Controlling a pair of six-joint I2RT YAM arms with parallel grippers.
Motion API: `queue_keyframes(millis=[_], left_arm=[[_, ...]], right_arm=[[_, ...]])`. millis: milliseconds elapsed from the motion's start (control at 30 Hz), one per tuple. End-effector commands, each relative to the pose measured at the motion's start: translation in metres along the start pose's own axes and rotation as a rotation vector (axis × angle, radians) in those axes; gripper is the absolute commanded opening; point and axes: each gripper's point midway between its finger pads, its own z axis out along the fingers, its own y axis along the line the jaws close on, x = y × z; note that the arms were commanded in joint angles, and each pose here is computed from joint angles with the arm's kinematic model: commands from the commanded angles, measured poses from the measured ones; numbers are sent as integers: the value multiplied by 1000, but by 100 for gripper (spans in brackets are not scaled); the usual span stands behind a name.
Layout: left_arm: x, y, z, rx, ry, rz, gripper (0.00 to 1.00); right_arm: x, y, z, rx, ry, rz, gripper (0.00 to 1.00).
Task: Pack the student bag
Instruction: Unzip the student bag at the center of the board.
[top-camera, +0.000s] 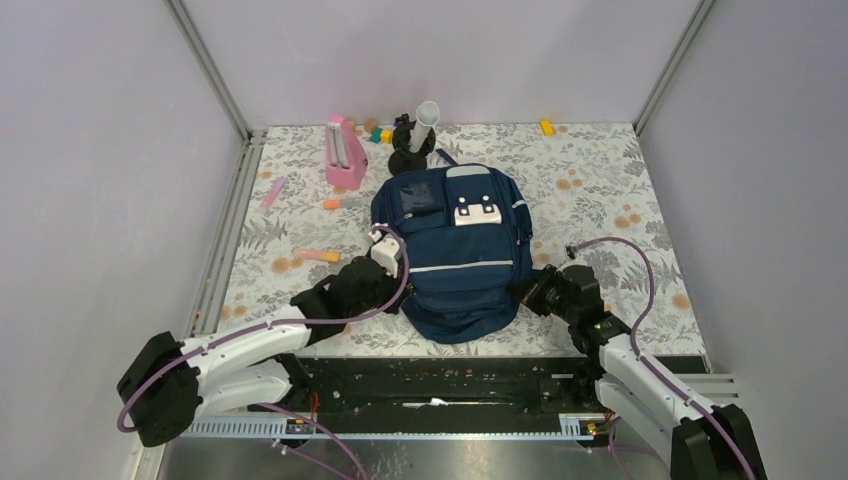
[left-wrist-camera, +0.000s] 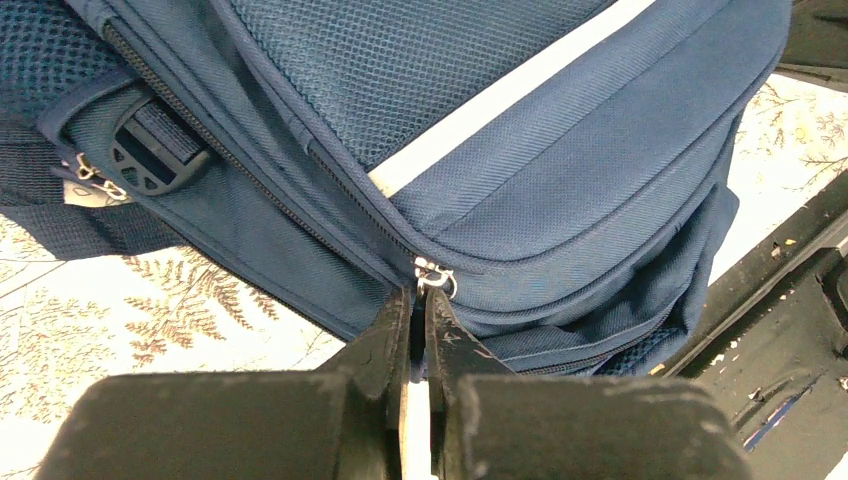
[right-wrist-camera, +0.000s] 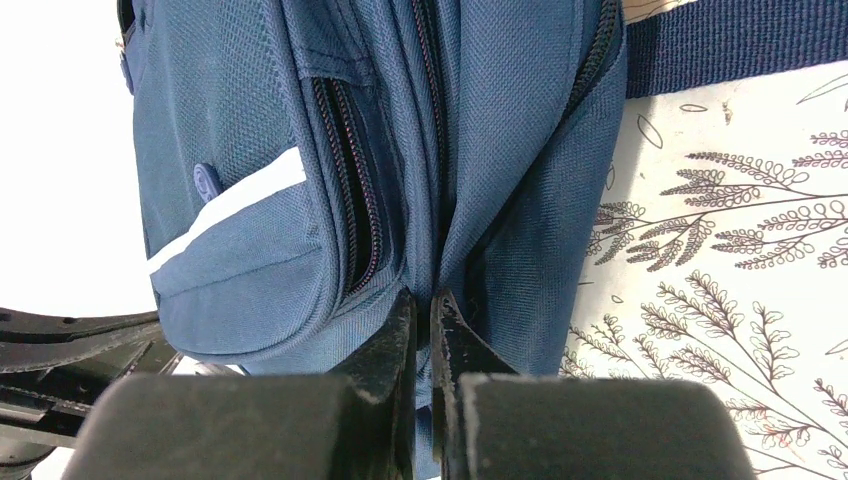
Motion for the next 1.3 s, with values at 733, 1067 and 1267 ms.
queue_keyframes(millis=[733,1067,1267], left_arm=[[-93,67,22,-144,-144,-8,0],[-104,48,16,-96,-116,38,44],[-136,14,-22,-75,-224,136,99]], right_arm=[[-26,-5,-9,61,-127,-66,0],[-32,2,-16,48,-154,-77,0],[-32,3,-21,55,-151,-94,0]])
